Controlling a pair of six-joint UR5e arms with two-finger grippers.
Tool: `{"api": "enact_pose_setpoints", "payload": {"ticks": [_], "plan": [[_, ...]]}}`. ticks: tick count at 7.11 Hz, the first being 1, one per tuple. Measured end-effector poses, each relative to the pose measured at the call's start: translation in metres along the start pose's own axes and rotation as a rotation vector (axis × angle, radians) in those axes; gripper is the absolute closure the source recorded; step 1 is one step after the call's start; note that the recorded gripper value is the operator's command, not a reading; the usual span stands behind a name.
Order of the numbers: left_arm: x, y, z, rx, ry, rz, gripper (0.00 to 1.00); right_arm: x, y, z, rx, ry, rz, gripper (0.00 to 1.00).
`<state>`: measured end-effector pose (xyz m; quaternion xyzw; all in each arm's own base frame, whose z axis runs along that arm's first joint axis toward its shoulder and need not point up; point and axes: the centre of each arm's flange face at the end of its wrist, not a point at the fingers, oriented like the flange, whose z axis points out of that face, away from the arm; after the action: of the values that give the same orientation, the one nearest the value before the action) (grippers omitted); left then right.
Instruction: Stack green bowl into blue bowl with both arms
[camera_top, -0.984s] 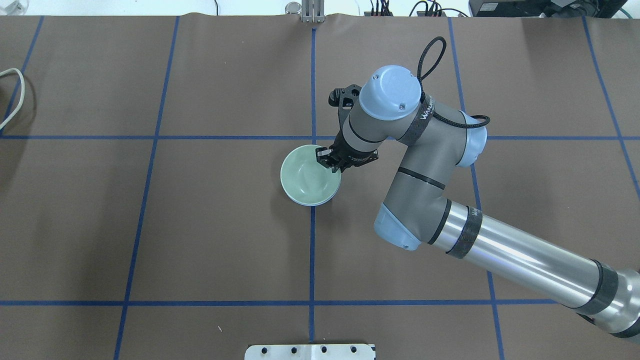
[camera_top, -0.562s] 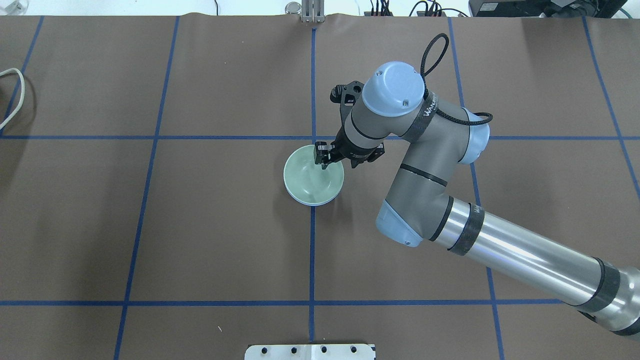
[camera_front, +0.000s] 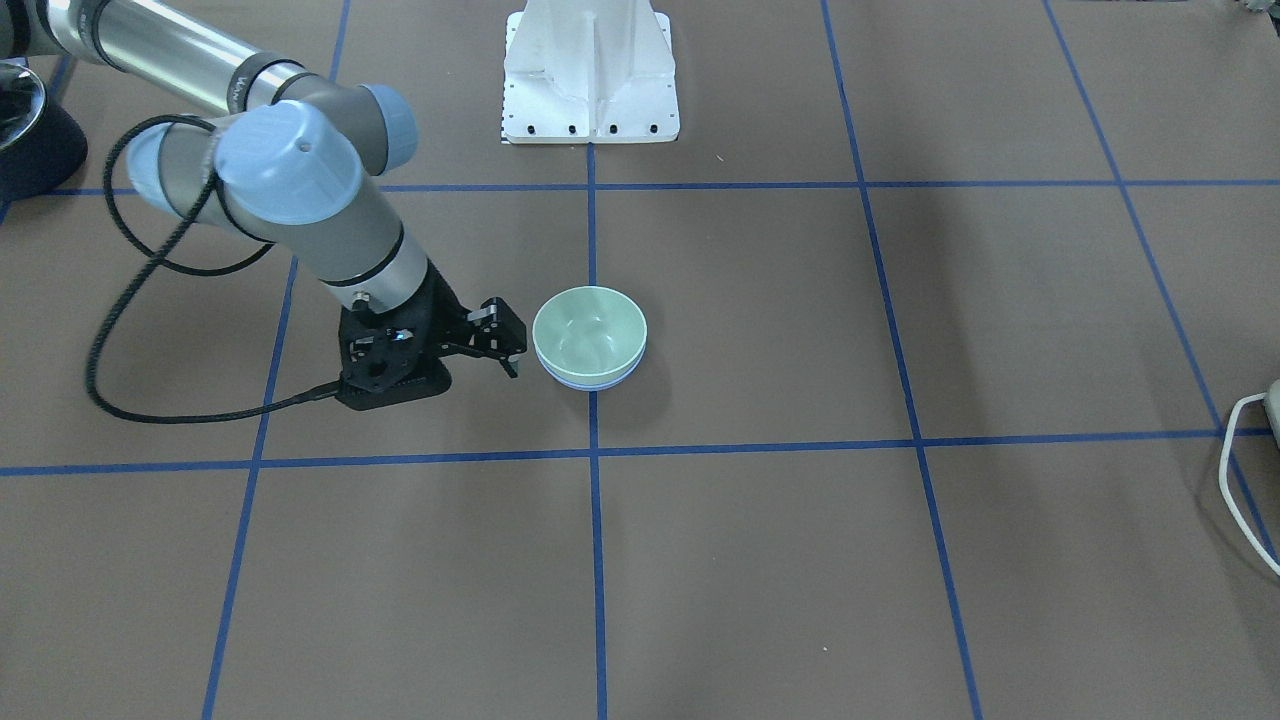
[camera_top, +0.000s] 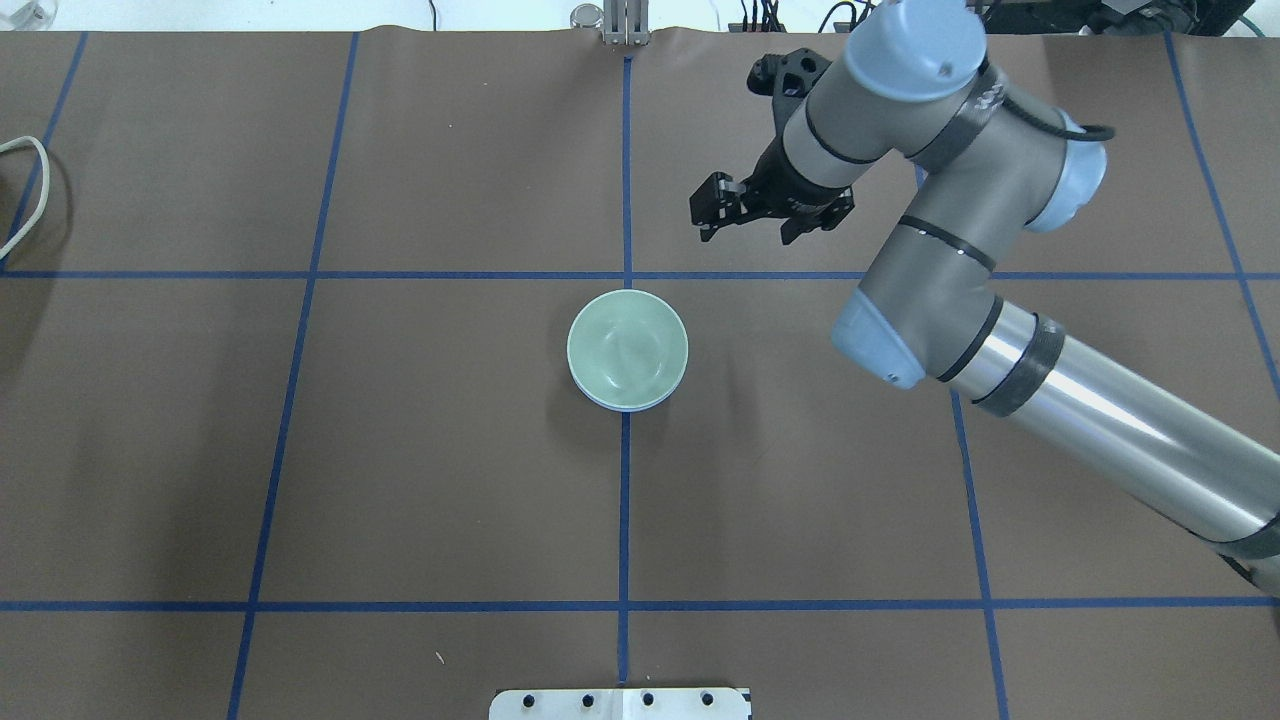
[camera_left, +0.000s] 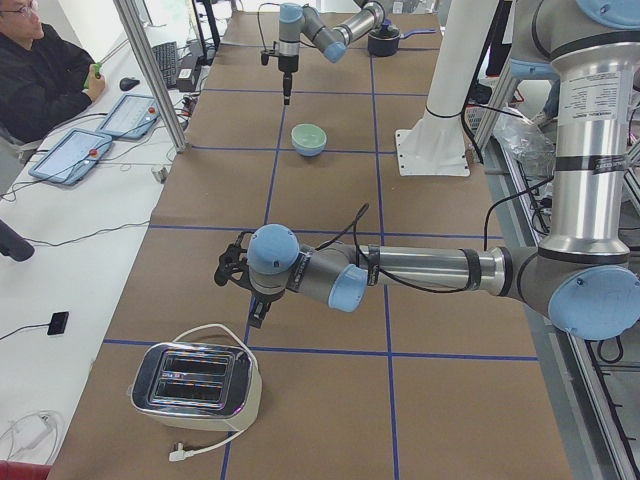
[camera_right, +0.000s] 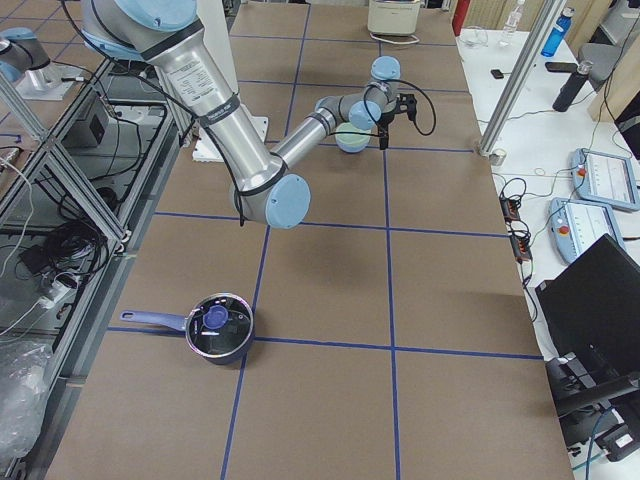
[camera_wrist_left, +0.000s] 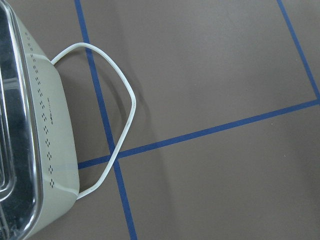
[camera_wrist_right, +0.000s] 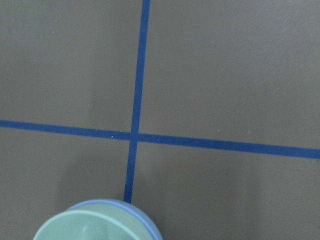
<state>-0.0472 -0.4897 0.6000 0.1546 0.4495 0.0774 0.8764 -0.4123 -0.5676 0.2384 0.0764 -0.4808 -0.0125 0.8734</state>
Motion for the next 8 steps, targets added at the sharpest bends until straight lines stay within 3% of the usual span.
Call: {"api": "enact_pose_setpoints", "payload": {"ticks": [3,5,8], "plan": [[0.001,-0.002,-0.001,0.003,0.0,0.004,0.02,0.146,-0.034,-0.066,0.016,0.033,-0.039,0.0],[0.002,-0.004,-0.002,0.005,-0.002,0.007,0.02,0.243,-0.025,-0.094,0.008,0.061,-0.062,0.0],[0.005,-0.007,-0.004,0.01,-0.003,0.013,0.02,0.348,0.011,-0.111,-0.019,0.099,-0.042,0.0]]}}
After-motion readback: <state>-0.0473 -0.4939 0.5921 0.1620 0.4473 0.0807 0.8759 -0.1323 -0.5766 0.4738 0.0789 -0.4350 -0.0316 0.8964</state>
